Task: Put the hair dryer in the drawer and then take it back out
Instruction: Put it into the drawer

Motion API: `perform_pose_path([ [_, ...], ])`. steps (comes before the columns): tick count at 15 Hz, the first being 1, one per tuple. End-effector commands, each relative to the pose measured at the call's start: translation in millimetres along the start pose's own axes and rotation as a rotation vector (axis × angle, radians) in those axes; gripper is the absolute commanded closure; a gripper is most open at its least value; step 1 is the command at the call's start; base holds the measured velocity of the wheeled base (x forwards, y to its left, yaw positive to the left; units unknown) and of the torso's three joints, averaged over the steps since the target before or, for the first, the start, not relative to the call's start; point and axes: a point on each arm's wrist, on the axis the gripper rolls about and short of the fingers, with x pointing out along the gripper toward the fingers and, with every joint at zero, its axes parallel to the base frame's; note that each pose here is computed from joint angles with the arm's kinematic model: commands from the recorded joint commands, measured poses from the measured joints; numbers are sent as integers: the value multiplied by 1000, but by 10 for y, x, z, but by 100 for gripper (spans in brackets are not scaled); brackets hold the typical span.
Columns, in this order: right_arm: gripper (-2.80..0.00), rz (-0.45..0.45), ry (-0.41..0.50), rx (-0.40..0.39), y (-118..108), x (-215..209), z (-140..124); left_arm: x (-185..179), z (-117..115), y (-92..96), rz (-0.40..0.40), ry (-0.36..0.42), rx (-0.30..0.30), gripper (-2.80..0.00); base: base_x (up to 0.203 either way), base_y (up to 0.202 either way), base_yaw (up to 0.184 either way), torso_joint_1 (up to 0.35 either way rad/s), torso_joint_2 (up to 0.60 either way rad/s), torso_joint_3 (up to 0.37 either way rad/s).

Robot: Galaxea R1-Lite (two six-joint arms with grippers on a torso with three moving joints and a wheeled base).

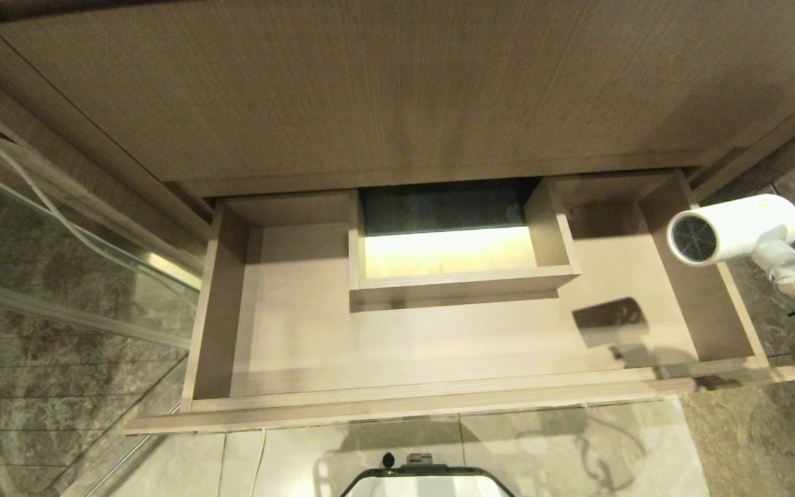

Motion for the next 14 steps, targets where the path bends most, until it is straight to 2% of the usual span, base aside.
perform_pose_path([
  [1,0,30,38,17,-188,290,48,1,-3,0,1,0,0,0,0,0,0,-252,491,242],
  [3,0,34,45,21,-304,425,109,1,-3,0,1,0,0,0,0,0,0,-177,347,165],
  [7,0,63,81,41,-540,831,154,0,0,0,1,-1,0,0,0,0,0,-35,77,41],
  [11,0,139,164,72,-697,1462,49,0,0,0,1,-1,0,0,0,0,0,0,0,0],
  [14,0,176,186,67,-776,1969,0,1,-4,0,1,1,0,0,0,0,0,0,0,0],
])
